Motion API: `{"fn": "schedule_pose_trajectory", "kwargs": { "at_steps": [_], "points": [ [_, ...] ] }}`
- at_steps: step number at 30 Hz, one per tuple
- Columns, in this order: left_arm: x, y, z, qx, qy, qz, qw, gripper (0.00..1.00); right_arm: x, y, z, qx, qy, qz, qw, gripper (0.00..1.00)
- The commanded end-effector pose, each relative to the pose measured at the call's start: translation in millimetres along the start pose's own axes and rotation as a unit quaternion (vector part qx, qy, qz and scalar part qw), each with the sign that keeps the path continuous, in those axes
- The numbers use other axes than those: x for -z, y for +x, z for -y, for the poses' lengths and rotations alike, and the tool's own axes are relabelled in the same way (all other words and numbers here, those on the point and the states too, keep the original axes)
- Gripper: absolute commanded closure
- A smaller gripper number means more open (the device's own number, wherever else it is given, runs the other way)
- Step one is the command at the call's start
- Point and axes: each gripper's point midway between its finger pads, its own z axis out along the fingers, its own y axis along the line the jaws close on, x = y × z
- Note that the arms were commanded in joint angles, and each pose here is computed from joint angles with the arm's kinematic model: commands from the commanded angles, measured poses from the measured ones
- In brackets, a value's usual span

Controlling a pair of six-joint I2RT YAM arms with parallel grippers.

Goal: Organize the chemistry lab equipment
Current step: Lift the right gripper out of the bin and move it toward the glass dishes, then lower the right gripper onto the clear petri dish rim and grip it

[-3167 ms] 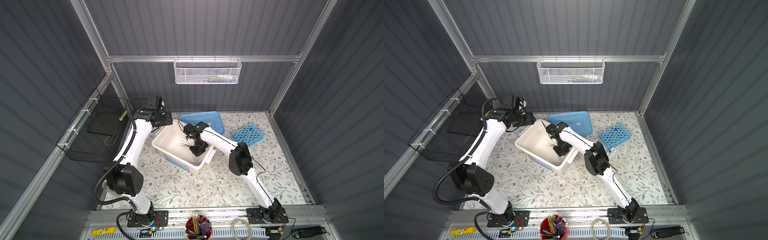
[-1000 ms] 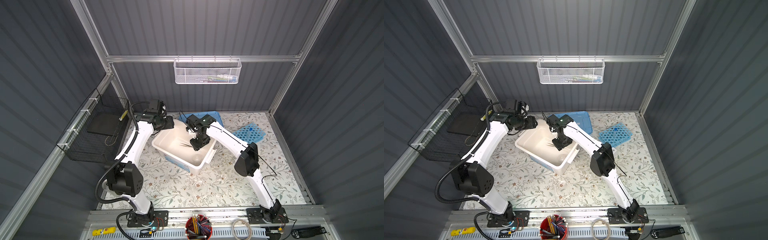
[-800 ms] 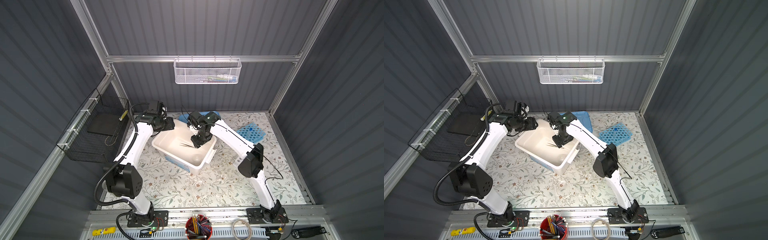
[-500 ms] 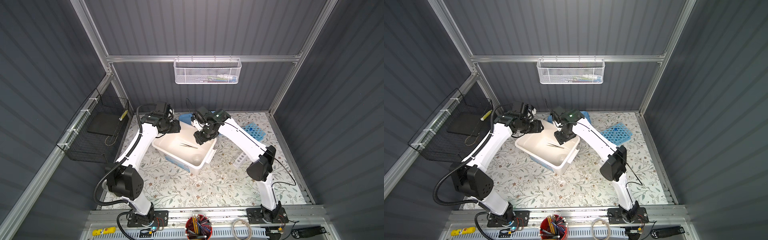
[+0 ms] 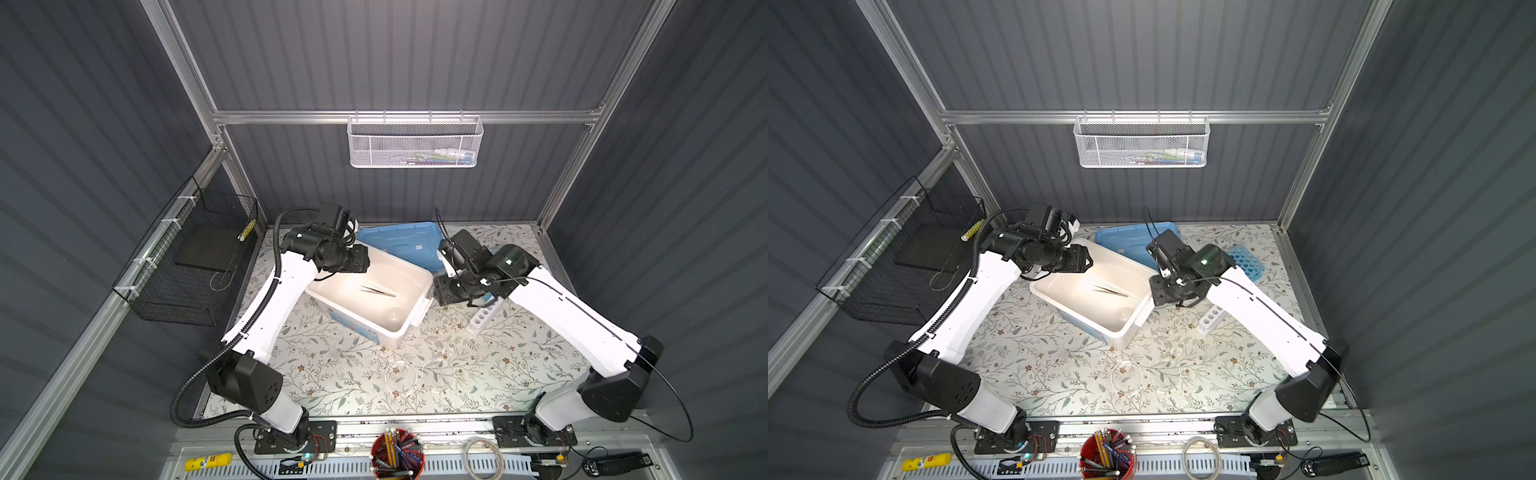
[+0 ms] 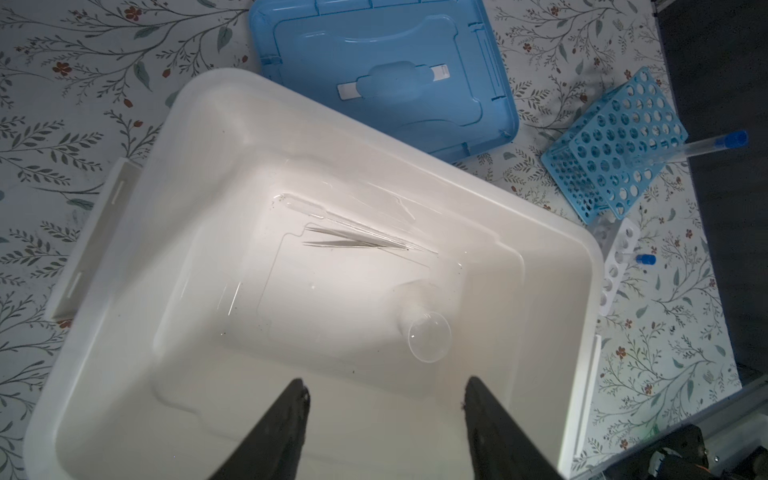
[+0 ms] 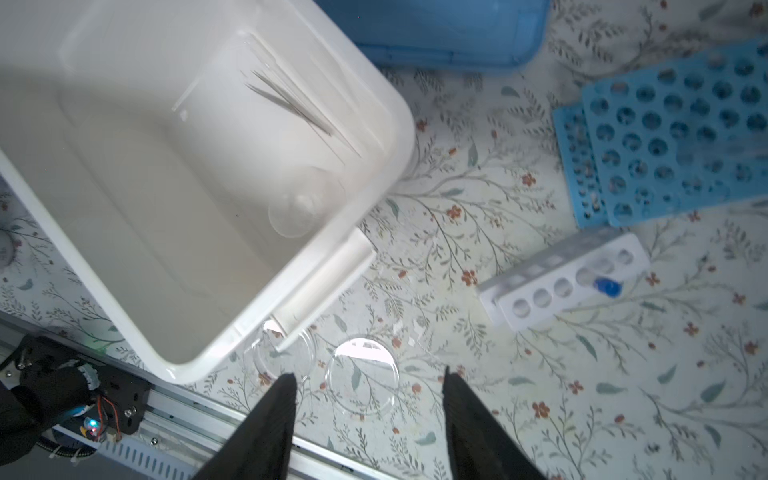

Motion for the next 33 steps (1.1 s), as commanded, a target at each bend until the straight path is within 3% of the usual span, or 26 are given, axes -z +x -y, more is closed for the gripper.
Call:
{"fn": "schedule_pose_trajectory", "kwargs": {
  "at_steps": [1,5,14,25,33],
  "points": [
    [15.8,11.2,11.9,-0.005,0.005,-0.008,1.000,0.38,-23.7,43.8,20.7,-0.074,0.035,-0.050,0.995,0.44],
    [11.5,26.9,22.6,-0.015,0.008,-0.020,1.000,0.39,-51.0,90.4,28.9,-0.075,0.062,-0.091,0.991,0.45],
    [10.9,48.6,37.1,-0.028,0.010,-0.029,0.999,0.39,-99.8,146.0,26.2,-0.086,0.060,-0.126,0.986,0.48],
    [12.0,57.6,30.3,-0.012,-0.003,-0.037,0.999,0.38,-138.4,181.5,20.6,-0.079,0.065,-0.149,0.983,0.58],
    [14.1,61.2,27.7,-0.004,-0.006,-0.037,0.999,0.38,-152.6,193.0,24.1,-0.079,0.073,-0.163,0.981,0.60]
  ]
}}
